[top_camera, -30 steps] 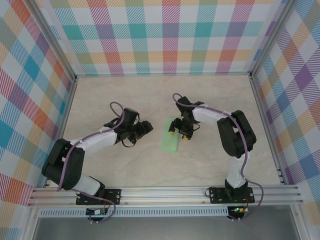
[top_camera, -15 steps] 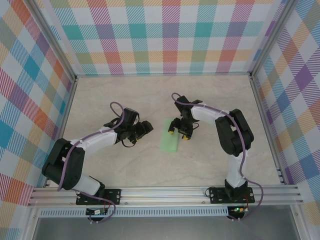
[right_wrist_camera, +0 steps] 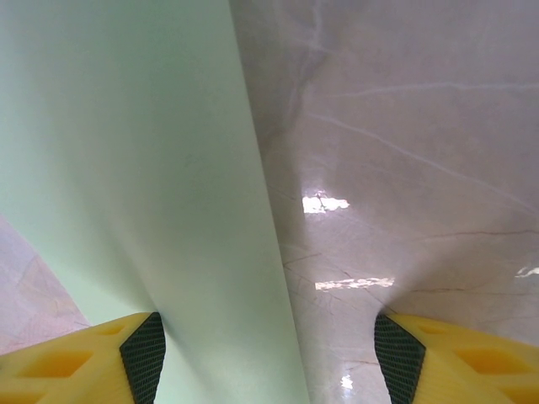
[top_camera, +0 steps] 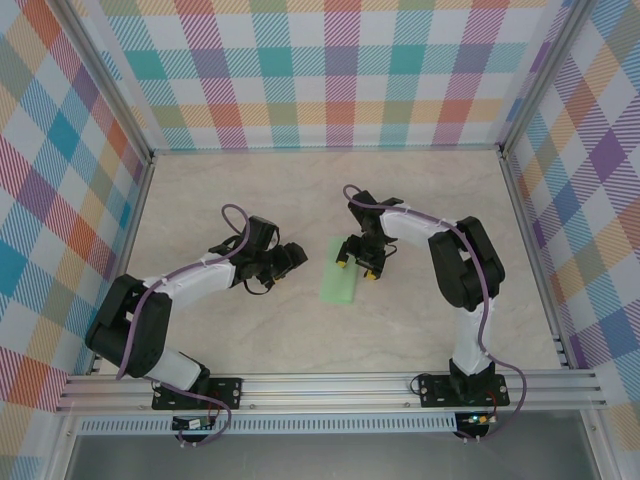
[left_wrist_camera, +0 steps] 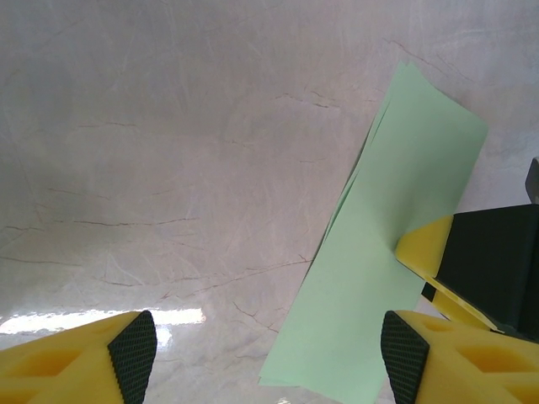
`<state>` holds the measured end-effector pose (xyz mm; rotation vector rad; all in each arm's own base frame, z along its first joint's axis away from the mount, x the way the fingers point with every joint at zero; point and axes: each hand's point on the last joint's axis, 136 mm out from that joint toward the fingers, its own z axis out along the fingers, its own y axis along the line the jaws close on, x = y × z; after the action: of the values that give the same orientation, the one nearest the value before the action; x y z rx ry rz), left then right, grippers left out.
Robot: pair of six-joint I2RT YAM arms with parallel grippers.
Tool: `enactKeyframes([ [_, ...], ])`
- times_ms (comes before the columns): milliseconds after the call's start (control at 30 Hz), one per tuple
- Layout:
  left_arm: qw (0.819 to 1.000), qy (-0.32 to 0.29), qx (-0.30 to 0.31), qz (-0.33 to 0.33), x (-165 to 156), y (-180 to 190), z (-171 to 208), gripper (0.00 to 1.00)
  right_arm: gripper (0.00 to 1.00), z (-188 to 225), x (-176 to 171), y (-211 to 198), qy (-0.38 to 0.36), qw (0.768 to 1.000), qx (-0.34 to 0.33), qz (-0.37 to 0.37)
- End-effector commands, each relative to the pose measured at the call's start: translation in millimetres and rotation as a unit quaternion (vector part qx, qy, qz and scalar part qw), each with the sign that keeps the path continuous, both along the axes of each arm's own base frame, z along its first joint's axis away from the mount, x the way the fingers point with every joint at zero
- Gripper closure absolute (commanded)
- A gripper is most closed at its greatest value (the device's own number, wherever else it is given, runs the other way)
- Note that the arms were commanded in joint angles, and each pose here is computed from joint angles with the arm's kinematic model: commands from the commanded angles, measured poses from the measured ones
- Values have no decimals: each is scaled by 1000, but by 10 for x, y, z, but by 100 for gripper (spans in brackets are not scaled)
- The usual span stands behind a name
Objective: Fold a paper plane with a square sheet of paper (pick it up from the middle)
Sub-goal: First fold in half a square sheet of paper at the center of the table.
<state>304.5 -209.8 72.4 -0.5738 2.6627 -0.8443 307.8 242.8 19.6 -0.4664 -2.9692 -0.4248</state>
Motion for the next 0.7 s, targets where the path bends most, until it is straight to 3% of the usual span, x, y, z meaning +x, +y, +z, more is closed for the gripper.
enactKeyframes([
  [0, 1000, -2, -5, -8, 25, -10, -22, 27, 29, -356, -115, -41, 28, 999, -33, 13],
  [367, 999, -9, -28, -27, 42, -118, 17, 39, 29, -426, -158, -83, 43, 998, -48, 17],
  [667, 998, -6, -45, -50, 74, -261, 29, 57, 30, -440, -177, -115, 42, 997, -56, 36],
])
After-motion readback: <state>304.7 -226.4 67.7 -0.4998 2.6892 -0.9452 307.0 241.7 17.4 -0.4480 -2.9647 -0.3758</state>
